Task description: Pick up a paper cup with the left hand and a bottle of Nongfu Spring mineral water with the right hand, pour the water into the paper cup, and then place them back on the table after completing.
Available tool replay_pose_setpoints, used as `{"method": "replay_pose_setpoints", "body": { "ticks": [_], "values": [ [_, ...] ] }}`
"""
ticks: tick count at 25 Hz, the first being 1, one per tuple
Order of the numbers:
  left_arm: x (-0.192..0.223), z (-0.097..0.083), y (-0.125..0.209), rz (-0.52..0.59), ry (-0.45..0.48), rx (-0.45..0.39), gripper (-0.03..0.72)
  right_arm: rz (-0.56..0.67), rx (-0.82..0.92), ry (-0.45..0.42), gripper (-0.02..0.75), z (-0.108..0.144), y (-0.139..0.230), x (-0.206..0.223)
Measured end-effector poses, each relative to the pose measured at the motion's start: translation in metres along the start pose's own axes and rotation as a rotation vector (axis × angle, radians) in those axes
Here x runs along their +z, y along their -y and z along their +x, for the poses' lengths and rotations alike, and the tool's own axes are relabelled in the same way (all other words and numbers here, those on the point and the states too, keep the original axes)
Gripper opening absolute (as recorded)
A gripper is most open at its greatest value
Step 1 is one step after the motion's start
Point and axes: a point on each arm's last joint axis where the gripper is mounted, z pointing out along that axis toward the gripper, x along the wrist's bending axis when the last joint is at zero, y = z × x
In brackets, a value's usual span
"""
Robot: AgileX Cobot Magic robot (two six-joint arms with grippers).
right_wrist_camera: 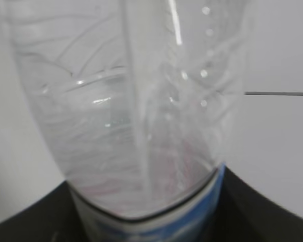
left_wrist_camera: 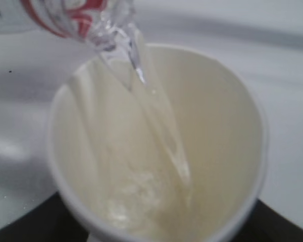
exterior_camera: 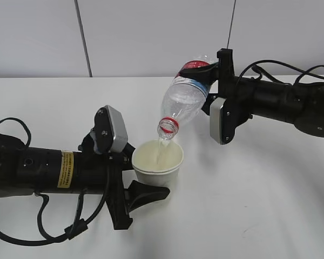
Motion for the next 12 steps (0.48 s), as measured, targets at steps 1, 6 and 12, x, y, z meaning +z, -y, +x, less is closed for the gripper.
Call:
{"method": "replay_pose_setpoints", "body": {
  "ticks": [1, 6, 12],
  "values": [
    [0.0000, -0.0001, 0.0000, 0.000, 0.001, 0.001, 0.422, 0.000, -0.007, 0.000, 0.388, 0.0000, 0.0000, 0.0000],
    [0.0000, -0.0002, 0.0001, 0.001, 0.002, 0.002, 0.422, 0.003, -0.036, 0.002, 0.388, -0.0002, 0.0003, 0.0000],
    [0.0001, -0.0001, 0.0008, 0.006, 0.001, 0.002, 0.422, -0.009, -0.041, 0.034, 0.388, -0.0030, -0.0009, 0.0000]
  ]
}}
